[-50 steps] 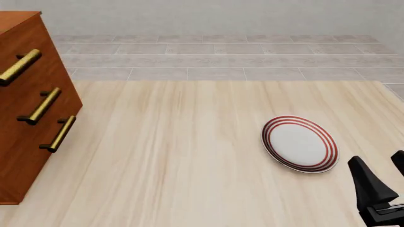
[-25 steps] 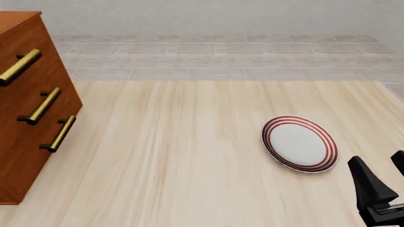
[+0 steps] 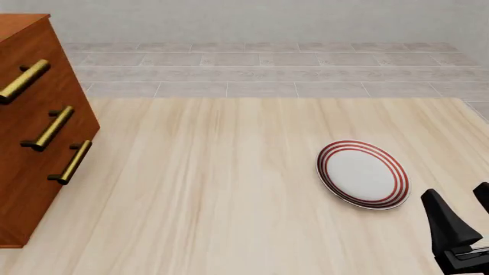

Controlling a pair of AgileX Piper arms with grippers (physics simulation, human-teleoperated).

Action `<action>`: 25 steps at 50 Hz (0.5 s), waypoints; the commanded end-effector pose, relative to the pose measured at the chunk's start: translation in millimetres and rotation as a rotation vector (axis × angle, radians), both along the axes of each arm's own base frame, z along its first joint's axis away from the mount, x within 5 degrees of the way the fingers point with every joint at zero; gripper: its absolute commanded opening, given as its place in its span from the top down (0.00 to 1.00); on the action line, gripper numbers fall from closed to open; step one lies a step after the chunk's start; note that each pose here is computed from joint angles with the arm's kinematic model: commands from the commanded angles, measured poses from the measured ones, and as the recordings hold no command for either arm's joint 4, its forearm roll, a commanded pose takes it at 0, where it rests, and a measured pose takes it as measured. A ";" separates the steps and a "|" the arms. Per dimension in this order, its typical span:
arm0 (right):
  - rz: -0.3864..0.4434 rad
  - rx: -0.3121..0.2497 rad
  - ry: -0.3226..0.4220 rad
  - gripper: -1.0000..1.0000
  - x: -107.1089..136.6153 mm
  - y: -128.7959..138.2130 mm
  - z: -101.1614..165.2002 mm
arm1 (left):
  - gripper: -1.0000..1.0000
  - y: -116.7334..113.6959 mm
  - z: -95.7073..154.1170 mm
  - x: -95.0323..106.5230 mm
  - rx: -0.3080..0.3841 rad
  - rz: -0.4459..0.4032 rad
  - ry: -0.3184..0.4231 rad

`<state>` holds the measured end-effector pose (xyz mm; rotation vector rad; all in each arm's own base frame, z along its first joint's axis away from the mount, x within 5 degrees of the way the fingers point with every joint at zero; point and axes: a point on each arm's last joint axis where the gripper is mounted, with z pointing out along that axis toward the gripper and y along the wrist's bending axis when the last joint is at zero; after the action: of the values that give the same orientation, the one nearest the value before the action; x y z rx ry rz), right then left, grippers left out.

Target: Put the bowl on top of the cabinet.

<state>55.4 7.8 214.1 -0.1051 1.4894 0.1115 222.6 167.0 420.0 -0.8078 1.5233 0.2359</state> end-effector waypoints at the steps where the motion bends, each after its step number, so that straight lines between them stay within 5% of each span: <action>1: 0.000 0.000 -0.004 0.00 0.0 0.0 0.4 | 1.00 5.0 -4.1 3.5 -0.010 0.005 -0.004; 25: 0.000 0.000 -0.004 0.00 0.0 0.0 0.4 | 1.00 6.6 -13.7 7.6 -0.012 -0.002 0.025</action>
<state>55.4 7.8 214.1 -0.1052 1.4894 0.1115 226.4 171.3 413.6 -0.8145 1.5236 0.2326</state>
